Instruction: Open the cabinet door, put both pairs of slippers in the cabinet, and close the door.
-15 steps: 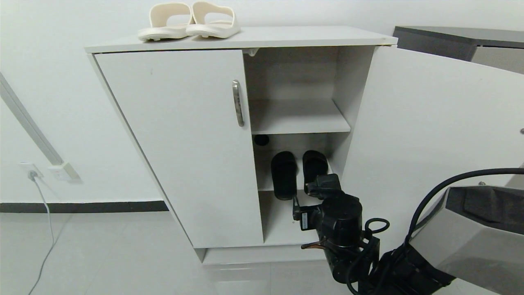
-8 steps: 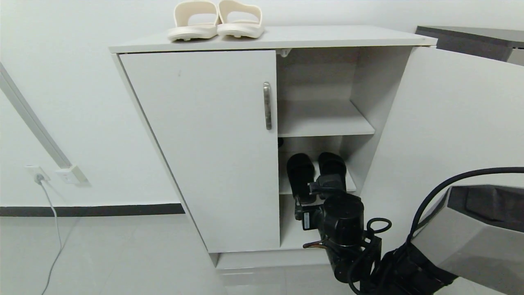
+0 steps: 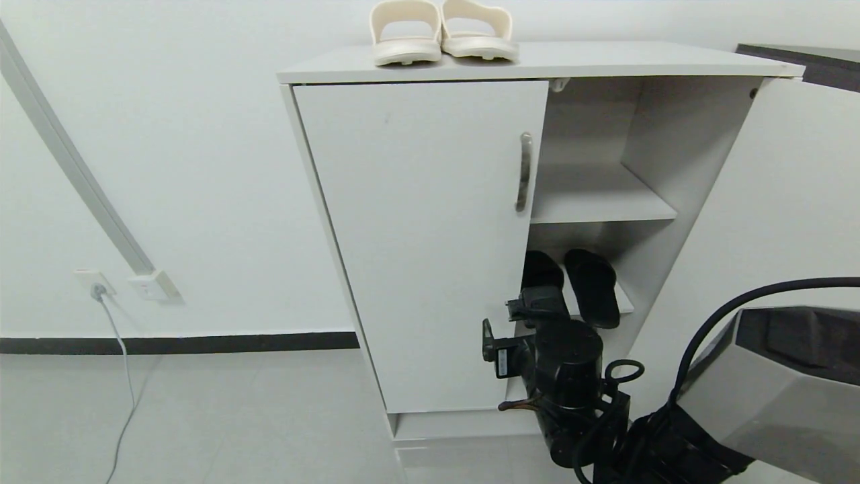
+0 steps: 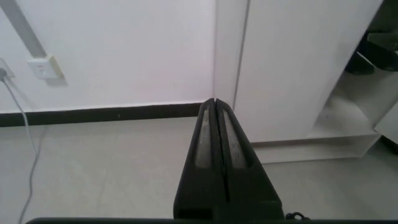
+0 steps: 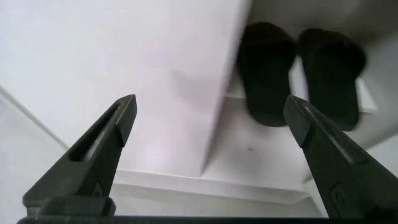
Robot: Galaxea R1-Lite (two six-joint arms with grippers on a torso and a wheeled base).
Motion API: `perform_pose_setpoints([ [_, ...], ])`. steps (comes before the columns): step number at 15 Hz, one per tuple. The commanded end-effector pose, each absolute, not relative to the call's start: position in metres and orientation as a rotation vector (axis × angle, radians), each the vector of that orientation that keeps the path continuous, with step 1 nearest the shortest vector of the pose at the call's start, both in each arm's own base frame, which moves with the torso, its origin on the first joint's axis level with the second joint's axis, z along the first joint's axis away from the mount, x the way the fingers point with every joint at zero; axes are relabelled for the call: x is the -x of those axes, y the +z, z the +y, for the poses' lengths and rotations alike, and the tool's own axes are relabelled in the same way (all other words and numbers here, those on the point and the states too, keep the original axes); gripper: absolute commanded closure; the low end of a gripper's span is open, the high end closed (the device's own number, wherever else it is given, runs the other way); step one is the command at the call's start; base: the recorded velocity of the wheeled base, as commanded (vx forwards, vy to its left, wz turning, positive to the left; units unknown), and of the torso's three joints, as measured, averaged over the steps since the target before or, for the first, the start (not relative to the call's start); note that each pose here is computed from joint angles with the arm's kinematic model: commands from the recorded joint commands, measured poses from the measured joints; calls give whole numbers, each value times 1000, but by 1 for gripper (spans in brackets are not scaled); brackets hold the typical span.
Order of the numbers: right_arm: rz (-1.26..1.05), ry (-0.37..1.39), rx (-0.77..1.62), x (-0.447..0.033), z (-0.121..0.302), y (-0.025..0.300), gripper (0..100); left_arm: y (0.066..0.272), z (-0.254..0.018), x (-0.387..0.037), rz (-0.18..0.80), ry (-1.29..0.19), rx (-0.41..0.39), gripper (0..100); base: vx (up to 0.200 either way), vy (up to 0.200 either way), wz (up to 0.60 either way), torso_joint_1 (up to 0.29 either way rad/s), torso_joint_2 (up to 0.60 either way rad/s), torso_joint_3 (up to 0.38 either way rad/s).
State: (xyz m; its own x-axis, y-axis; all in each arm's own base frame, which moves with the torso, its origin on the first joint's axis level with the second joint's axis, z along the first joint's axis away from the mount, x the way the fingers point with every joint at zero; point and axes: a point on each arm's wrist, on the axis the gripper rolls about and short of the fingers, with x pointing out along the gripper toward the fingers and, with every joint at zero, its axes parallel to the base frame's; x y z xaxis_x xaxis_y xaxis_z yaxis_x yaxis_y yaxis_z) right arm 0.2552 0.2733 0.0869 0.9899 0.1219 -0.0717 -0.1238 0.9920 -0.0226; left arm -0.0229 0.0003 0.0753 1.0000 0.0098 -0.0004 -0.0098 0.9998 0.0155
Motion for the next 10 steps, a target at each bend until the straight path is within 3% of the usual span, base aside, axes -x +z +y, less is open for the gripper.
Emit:
perform_pose_setpoints([
  [1, 75, 126, 33, -254, 273, 85, 0, 75, 0, 23, 2, 11, -15, 100, 0, 200, 0, 7, 2, 2],
  [3, 67, 126, 25, -253, 272, 85, 0, 75, 0, 23, 2, 11, -15, 100, 0, 200, 0, 0, 2, 0],
  [10, 24, 128, 42, -254, 266, 85, 0, 75, 0, 23, 2, 11, -15, 100, 0, 0, 0, 0, 0, 0],
])
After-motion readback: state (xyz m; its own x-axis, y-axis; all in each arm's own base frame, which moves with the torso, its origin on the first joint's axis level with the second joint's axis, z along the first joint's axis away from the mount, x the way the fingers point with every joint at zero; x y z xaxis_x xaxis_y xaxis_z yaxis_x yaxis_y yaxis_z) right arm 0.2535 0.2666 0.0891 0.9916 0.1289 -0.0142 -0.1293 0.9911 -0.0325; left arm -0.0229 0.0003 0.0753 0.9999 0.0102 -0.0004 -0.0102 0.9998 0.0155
